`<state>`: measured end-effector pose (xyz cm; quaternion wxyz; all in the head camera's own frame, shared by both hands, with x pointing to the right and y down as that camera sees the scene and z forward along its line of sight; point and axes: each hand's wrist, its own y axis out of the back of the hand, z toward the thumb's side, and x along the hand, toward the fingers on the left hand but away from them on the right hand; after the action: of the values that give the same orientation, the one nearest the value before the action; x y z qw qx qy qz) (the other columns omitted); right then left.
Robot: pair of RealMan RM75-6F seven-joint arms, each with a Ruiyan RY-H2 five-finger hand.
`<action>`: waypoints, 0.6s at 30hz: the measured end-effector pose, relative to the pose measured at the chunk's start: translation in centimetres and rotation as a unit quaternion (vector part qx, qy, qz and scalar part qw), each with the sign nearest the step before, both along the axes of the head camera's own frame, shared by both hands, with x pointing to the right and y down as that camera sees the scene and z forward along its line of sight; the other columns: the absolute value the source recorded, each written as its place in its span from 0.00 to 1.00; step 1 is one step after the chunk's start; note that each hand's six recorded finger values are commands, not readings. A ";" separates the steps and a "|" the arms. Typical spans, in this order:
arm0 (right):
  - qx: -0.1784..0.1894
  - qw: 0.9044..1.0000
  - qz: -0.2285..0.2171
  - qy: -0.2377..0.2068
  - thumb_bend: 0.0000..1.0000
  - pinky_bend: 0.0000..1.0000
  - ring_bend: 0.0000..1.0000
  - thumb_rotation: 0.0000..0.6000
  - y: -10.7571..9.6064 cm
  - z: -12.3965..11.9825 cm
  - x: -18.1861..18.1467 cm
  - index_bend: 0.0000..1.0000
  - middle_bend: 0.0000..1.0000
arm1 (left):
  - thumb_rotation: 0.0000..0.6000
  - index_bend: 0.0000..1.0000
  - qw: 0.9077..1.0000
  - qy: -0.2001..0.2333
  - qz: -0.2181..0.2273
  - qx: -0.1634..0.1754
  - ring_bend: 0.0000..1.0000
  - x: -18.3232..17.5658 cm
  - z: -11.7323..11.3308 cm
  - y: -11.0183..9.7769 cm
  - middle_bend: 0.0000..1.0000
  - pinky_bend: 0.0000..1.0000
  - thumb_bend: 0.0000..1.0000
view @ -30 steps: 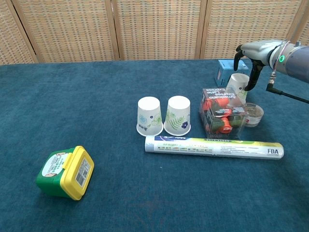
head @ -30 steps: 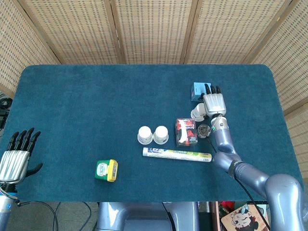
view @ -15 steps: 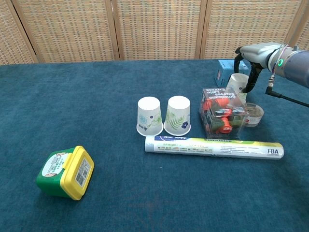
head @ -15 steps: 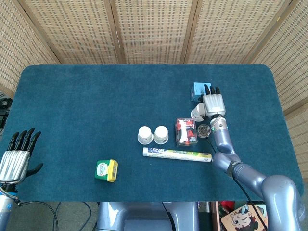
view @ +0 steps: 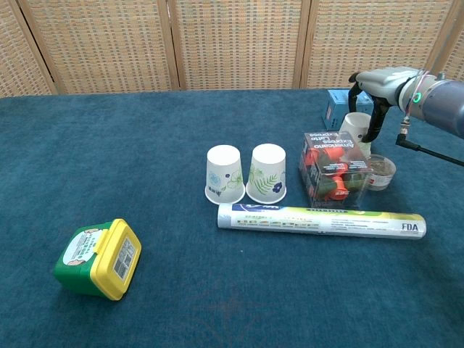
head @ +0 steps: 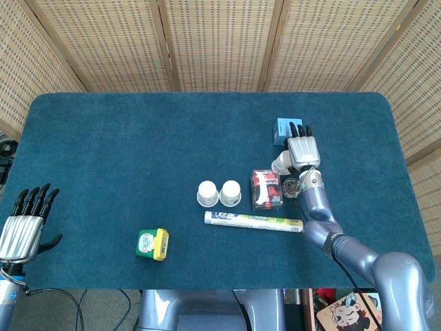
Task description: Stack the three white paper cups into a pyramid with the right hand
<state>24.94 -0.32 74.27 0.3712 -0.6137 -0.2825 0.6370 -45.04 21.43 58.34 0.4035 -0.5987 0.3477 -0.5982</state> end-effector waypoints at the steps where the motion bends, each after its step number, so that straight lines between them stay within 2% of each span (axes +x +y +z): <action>1: 0.000 1.000 -0.001 0.000 0.16 0.00 0.00 1.00 0.0 0.0 0.0 0.50 0.00 | 1.00 0.00 1.000 0.000 0.000 0.001 0.00 0.0 0.0 0.0 0.00 0.00 0.22; 18: 0.038 0.999 0.000 -0.002 0.16 0.00 0.00 1.00 -2.0 -2.6 0.0 0.52 0.01 | 1.00 0.00 1.000 0.004 -0.001 0.003 0.00 0.0 -0.1 -0.1 0.00 0.00 0.22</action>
<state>24.99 -2.34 71.65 0.3937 -0.6006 -0.3077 0.6242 -45.08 21.34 58.20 0.4029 -0.5994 0.3515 -0.5956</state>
